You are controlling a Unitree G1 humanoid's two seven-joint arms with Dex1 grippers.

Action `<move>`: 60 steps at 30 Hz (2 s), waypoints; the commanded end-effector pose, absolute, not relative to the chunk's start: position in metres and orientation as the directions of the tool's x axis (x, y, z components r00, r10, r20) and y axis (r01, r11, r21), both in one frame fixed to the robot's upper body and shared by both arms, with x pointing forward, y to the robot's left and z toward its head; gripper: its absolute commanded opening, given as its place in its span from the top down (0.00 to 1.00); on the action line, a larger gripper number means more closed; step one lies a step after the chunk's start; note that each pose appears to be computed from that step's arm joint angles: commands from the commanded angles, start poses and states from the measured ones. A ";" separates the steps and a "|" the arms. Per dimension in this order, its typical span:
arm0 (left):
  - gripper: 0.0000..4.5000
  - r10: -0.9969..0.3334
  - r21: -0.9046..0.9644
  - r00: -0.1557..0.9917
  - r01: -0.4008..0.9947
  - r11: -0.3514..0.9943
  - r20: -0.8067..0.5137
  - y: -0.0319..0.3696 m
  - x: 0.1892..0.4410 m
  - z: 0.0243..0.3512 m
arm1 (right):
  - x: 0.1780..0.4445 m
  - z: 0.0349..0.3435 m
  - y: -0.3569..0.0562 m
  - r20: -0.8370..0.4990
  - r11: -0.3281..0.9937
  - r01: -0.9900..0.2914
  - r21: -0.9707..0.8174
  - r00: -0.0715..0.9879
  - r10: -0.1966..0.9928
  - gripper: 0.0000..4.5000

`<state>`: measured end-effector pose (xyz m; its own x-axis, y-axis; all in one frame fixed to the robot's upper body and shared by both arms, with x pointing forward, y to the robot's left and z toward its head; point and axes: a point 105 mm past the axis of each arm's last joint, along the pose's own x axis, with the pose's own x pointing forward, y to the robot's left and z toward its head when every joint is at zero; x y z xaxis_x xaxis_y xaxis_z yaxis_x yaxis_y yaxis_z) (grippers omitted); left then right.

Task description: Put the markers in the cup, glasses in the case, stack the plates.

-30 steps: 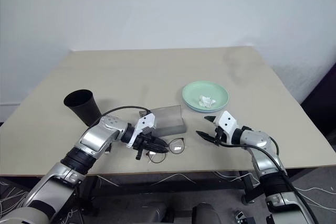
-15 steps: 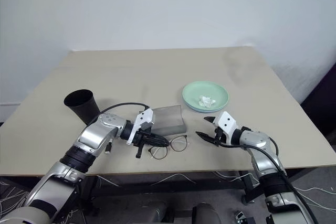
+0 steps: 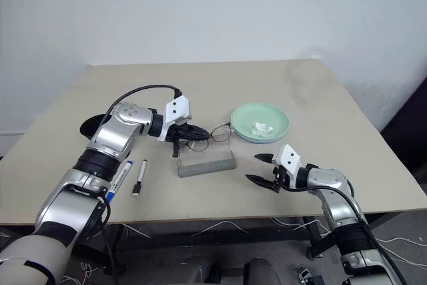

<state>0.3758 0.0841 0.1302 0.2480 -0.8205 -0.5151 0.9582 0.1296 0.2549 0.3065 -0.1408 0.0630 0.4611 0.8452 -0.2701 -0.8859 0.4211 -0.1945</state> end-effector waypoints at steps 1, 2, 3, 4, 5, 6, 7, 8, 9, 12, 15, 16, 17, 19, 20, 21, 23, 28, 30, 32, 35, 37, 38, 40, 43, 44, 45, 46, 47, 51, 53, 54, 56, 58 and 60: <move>0.99 -0.801 0.285 0.234 0.955 0.083 -0.552 0.083 0.381 0.126 | 0.311 0.081 -0.138 -0.217 0.428 -0.872 -0.237 0.477 0.851 0.22; 0.99 -0.797 0.281 0.228 0.957 0.076 -0.560 0.083 0.381 0.123 | 0.311 0.081 -0.138 -0.217 0.431 -0.870 -0.238 0.480 0.850 0.22; 0.99 -0.793 0.272 0.217 0.960 0.068 -0.569 0.083 0.381 0.119 | 0.311 0.080 -0.138 -0.218 0.435 -0.869 -0.238 0.484 0.847 0.22; 0.99 -0.791 0.265 0.206 0.963 0.058 -0.577 0.083 0.380 0.116 | 0.310 0.079 -0.138 -0.219 0.438 -0.867 -0.238 0.487 0.845 0.22; 0.99 -0.791 0.254 0.189 0.966 0.044 -0.582 0.082 0.379 0.113 | 0.310 0.078 -0.139 -0.221 0.441 -0.865 -0.238 0.491 0.843 0.22; 0.99 -0.791 0.247 0.178 0.968 0.035 -0.585 0.082 0.378 0.112 | 0.309 0.078 -0.139 -0.222 0.444 -0.864 -0.238 0.493 0.841 0.22; 0.99 -0.793 0.241 0.167 0.970 0.027 -0.586 0.081 0.377 0.110 | 0.309 0.077 -0.139 -0.223 0.447 -0.862 -0.238 0.496 0.839 0.22; 0.99 -0.792 0.235 0.156 0.972 0.017 -0.590 0.079 0.376 0.108 | 0.308 0.077 -0.140 -0.223 0.450 -0.861 -0.237 0.499 0.837 0.22; 0.99 -0.792 0.229 0.146 0.973 0.008 -0.593 0.078 0.374 0.107 | 0.308 0.076 -0.140 -0.223 0.452 -0.860 -0.237 0.501 0.836 0.22; 0.99 -0.791 0.211 0.119 0.977 -0.013 -0.600 0.076 0.371 0.102 | 0.306 0.075 -0.139 -0.223 0.457 -0.858 -0.234 0.505 0.834 0.22; 0.99 -0.785 0.192 0.094 0.981 -0.032 -0.612 0.076 0.368 0.098 | 0.305 0.073 -0.138 -0.225 0.459 -0.858 -0.232 0.506 0.833 0.22; 0.99 -0.783 0.187 0.088 0.982 -0.037 -0.616 0.076 0.367 0.096 | 0.305 0.073 -0.137 -0.225 0.459 -0.858 -0.231 0.506 0.833 0.22; 0.99 -0.782 0.182 0.083 0.983 -0.039 -0.617 0.076 0.366 0.095 | 0.305 0.072 -0.137 -0.226 0.459 -0.858 -0.230 0.506 0.832 0.22; 0.99 -0.781 0.172 0.078 0.984 -0.038 -0.619 0.076 0.365 0.093 | 0.305 0.072 -0.135 -0.227 0.459 -0.858 -0.229 0.506 0.832 0.22; 0.99 -0.779 0.167 0.075 0.985 -0.038 -0.623 0.076 0.364 0.091 | 0.305 0.071 -0.134 -0.228 0.458 -0.859 -0.229 0.505 0.833 0.22; 0.99 -0.776 0.163 0.072 0.986 -0.040 -0.627 0.077 0.364 0.090 | 0.305 0.071 -0.134 -0.229 0.456 -0.860 -0.228 0.502 0.834 0.22; 0.90 -0.772 0.156 0.066 0.987 -0.044 -0.632 0.078 0.363 0.088 | 0.305 0.070 -0.132 -0.232 0.452 -0.863 -0.227 0.498 0.836 0.22; 0.55 -0.773 0.159 0.073 0.987 -0.037 -0.630 0.078 0.364 0.089 | 0.306 0.069 -0.130 -0.233 0.447 -0.865 -0.226 0.494 0.838 0.22; 0.40 -0.774 0.168 0.084 0.985 -0.029 -0.628 0.079 0.366 0.090 | 0.306 0.069 -0.129 -0.233 0.445 -0.866 -0.226 0.492 0.839 0.22; 0.26 -0.770 0.189 0.106 0.982 -0.019 -0.629 0.080 0.369 0.091 | 0.306 0.069 -0.128 -0.234 0.443 -0.868 -0.225 0.490 0.840 0.22; 0.26 -0.779 0.221 0.141 0.975 0.004 -0.610 0.078 0.374 0.095 | 0.306 0.068 -0.127 -0.234 0.442 -0.868 -0.224 0.488 0.841 0.22; 0.26 -0.800 0.237 0.178 0.970 0.047 -0.573 0.075 0.381 0.104 | 0.306 0.068 -0.127 -0.235 0.443 -0.868 -0.224 0.489 0.840 0.22; 0.26 -0.807 0.245 0.194 0.967 0.063 -0.558 0.074 0.384 0.108 | 0.306 0.068 -0.127 -0.236 0.443 -0.868 -0.224 0.489 0.840 0.22; 0.26 -0.814 0.275 0.229 0.957 0.089 -0.534 0.073 0.390 0.116 | 0.306 0.067 -0.127 -0.237 0.443 -0.868 -0.223 0.489 0.839 0.22; 0.26 -0.827 0.291 0.289 0.943 0.160 -0.482 0.071 0.401 0.129 | 0.306 0.066 -0.128 -0.239 0.444 -0.868 -0.223 0.490 0.838 0.22; 0.26 -0.836 0.292 0.301 0.940 0.178 -0.458 0.070 0.403 0.135 | 0.306 0.066 -0.128 -0.239 0.444 -0.868 -0.224 0.491 0.838 0.22; 0.26 -0.844 0.292 0.311 0.937 0.194 -0.438 0.070 0.405 0.140 | 0.306 0.066 -0.128 -0.239 0.445 -0.867 -0.224 0.491 0.837 0.22; 0.26 -0.846 0.295 0.332 0.930 0.219 -0.417 0.070 0.408 0.145 | 0.306 0.066 -0.128 -0.240 0.445 -0.867 -0.225 0.492 0.837 0.22; 0.26 -0.844 0.298 0.354 0.923 0.245 -0.404 0.071 0.412 0.148 | 0.306 0.066 -0.128 -0.240 0.446 -0.866 -0.226 0.493 0.836 0.22; 0.47 -0.797 0.354 0.445 0.882 0.311 -0.409 0.077 0.423 0.149 | 0.307 0.069 -0.129 -0.234 0.446 -0.863 -0.237 0.496 0.836 0.22; 0.63 -0.764 0.393 0.484 0.860 0.324 -0.428 0.081 0.427 0.144 | 0.308 0.074 -0.130 -0.220 0.448 -0.858 -0.250 0.501 0.837 0.22; 0.72 -0.751 0.410 0.495 0.853 0.323 -0.438 0.083 0.428 0.142 | 0.308 0.077 -0.130 -0.213 0.448 -0.856 -0.257 0.503 0.838 0.22; 0.88 -0.725 0.436 0.512 0.842 0.318 -0.460 0.085 0.430 0.136 | 0.310 0.086 -0.132 -0.196 0.450 -0.850 -0.273 0.508 0.839 0.22; 0.99 -0.697 0.456 0.530 0.831 0.317 -0.482 0.087 0.432 0.131 | 0.312 0.093 -0.133 -0.187 0.452 -0.843 -0.291 0.513 0.838 0.22; 0.99 -0.669 0.466 0.540 0.828 0.312 -0.511 0.088 0.433 0.123 | 0.313 0.096 -0.134 -0.184 0.451 -0.839 -0.305 0.517 0.836 0.22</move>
<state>0.4254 0.0937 0.1037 0.5089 -0.6732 -0.5366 0.8561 0.3307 0.3970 0.3070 -0.1327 0.0703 0.4991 0.8306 -0.2470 -0.8623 0.4477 -0.2366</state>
